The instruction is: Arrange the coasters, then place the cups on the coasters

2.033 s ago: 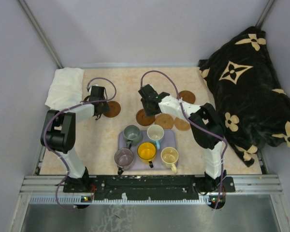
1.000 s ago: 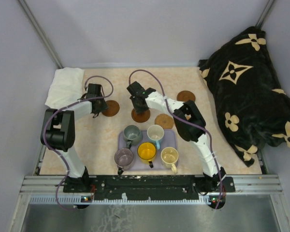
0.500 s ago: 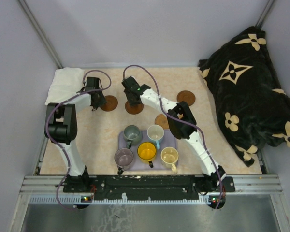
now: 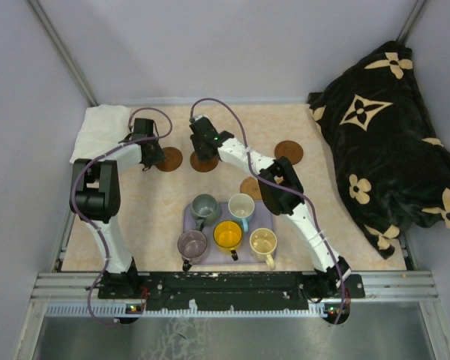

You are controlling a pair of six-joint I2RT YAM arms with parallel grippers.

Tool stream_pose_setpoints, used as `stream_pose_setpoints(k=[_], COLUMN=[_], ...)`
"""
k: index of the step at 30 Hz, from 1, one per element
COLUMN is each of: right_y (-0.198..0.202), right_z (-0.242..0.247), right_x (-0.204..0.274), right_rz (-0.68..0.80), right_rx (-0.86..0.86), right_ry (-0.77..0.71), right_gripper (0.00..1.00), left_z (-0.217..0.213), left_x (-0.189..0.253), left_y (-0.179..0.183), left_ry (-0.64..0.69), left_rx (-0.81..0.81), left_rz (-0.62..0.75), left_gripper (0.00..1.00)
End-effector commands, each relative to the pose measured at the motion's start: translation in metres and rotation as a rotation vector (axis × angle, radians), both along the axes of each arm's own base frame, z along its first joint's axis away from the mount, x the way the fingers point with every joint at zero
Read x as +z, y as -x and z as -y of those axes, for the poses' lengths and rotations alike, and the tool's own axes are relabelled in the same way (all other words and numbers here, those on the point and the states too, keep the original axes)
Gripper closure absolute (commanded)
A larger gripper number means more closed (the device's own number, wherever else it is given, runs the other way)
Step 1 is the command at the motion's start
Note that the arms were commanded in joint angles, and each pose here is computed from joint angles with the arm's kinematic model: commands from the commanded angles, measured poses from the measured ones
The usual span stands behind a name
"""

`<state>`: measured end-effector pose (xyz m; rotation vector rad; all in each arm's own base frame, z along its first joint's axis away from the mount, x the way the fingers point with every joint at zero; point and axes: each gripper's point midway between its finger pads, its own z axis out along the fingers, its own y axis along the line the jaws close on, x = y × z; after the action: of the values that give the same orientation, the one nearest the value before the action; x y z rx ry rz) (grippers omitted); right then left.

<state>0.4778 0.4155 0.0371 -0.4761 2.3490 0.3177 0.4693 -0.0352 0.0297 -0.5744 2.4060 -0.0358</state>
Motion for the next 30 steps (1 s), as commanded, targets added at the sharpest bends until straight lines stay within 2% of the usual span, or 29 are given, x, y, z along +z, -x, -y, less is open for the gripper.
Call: stream_pose_setpoints(k=[1,11,16,23,30], right_y=[-0.005,-0.006,-0.006,-0.017,-0.016], right_z=[-0.001,0.002,0.006,0.010,0.011], right_x=[-0.027,-0.021,-0.007,0.029,0.077], right_rz=[-0.020,-0.008,0.023,0.104,0.170], right_rx=[0.013,0.000,-0.002,-0.028,-0.024], right_ry=[0.016,0.014,0.015,0.009,-0.025], right_gripper=[0.67,0.65,0.60,0.51,0.50], left_z=[-0.003,-0.003,-0.002,-0.004,-0.002], left_x=[-0.035,-0.034,-0.028,-0.008,0.030], left_y=[0.022,0.015,0.011,0.005,-0.013], left_ry=[0.005,0.013,0.021,0.007,0.013], left_rx=[-0.007,-0.007,-0.008,-0.011,-0.024], left_rz=[-0.132,-0.125,-0.112,-0.063,0.048], left_gripper=[0.55,0.54,0.53,0.51,0.48])
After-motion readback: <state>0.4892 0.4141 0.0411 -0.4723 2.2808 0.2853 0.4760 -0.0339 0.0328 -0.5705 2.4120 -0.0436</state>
